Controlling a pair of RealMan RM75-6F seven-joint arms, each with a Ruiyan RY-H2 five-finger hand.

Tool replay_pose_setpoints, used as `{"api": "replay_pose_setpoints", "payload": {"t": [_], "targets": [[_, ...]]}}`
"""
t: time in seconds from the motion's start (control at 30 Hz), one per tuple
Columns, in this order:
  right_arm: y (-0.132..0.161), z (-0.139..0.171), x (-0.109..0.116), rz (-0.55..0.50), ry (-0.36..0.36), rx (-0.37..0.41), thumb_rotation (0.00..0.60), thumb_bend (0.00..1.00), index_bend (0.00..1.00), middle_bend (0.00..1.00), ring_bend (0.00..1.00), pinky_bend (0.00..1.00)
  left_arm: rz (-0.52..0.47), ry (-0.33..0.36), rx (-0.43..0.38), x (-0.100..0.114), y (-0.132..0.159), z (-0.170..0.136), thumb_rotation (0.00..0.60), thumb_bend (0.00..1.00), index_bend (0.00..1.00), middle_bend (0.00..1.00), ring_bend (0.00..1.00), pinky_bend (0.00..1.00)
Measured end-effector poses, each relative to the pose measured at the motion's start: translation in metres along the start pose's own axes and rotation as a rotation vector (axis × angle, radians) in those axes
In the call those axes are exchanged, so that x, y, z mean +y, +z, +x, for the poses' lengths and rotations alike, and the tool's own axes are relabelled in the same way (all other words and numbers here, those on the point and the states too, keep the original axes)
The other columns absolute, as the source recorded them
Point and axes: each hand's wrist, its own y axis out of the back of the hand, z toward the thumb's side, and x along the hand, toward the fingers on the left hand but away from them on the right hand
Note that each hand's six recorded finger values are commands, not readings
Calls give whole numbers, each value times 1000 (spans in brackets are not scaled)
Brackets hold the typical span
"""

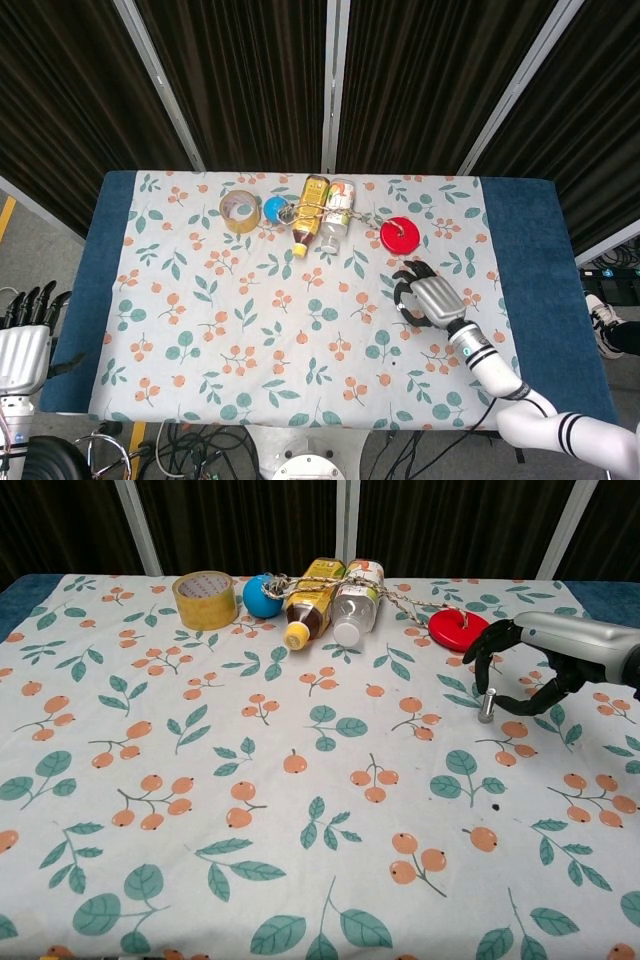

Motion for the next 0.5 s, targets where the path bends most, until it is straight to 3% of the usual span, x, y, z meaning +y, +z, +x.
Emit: {"api": "replay_pose_setpoints", "payload": {"t": [0.2, 0.5], "targets": [[-9, -1, 1, -20, -2, -10, 600, 357, 551, 211, 0, 0, 1, 1, 0, 0, 0, 0, 600, 0, 139, 39, 0, 0], [-10, 0, 0, -12, 0, -3, 600, 357, 459, 202, 0, 0, 3, -2, 0, 0, 0, 1, 600, 0, 139, 39, 0, 0]]}}
